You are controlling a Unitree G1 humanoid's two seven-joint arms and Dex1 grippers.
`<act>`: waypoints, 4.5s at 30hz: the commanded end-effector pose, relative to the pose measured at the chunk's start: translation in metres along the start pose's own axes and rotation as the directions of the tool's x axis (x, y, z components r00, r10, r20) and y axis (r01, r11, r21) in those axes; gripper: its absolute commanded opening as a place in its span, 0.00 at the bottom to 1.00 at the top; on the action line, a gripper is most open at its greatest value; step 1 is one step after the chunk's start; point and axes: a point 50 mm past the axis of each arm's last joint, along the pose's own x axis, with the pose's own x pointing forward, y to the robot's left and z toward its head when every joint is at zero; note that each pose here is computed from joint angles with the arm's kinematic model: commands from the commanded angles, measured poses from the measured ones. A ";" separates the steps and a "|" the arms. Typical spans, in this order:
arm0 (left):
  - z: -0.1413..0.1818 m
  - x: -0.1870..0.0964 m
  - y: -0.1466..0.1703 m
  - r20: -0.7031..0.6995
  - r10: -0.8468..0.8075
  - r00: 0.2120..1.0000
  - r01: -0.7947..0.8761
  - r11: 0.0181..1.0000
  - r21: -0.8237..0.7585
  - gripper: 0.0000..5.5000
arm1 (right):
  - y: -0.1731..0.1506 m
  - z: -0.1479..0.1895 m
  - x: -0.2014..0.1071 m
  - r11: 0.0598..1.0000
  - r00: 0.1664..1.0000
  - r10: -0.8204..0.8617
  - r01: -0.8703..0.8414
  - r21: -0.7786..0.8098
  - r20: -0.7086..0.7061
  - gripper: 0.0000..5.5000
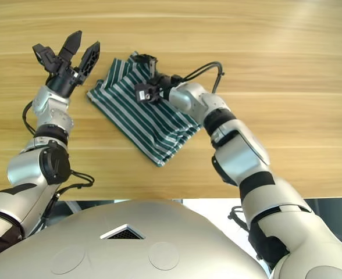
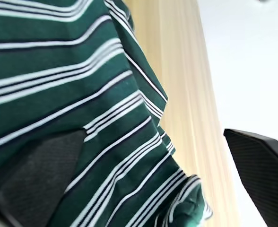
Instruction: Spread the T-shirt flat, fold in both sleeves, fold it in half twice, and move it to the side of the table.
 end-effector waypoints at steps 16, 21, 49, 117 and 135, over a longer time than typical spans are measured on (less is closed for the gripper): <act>-0.008 -0.002 -0.008 -0.004 -0.026 1.000 0.026 1.000 -0.011 0.76 | 0.062 -0.033 -0.032 0.490 0.758 -0.288 0.642 0.590 -0.586 0.98; -0.010 -0.004 -0.010 -0.009 -0.039 0.999 0.039 0.999 -0.010 0.76 | 0.064 -0.008 -0.028 0.464 0.807 -0.379 0.590 0.661 -0.453 0.98; 0.005 -0.030 -0.049 -0.150 -0.441 0.885 0.466 0.849 0.251 0.76 | -0.020 -0.005 -0.129 0.665 0.827 -0.556 0.503 0.551 -0.084 0.98; -0.052 -0.087 -0.088 -0.821 -0.385 0.422 0.904 0.248 0.348 0.76 | 0.060 -0.002 -0.195 0.827 0.907 0.324 -0.410 0.385 0.271 0.98; -0.007 -0.104 -0.054 -0.880 -0.230 0.416 0.893 0.285 0.348 0.76 | 0.062 0.011 -0.222 0.773 0.863 0.359 -0.489 0.404 0.356 0.98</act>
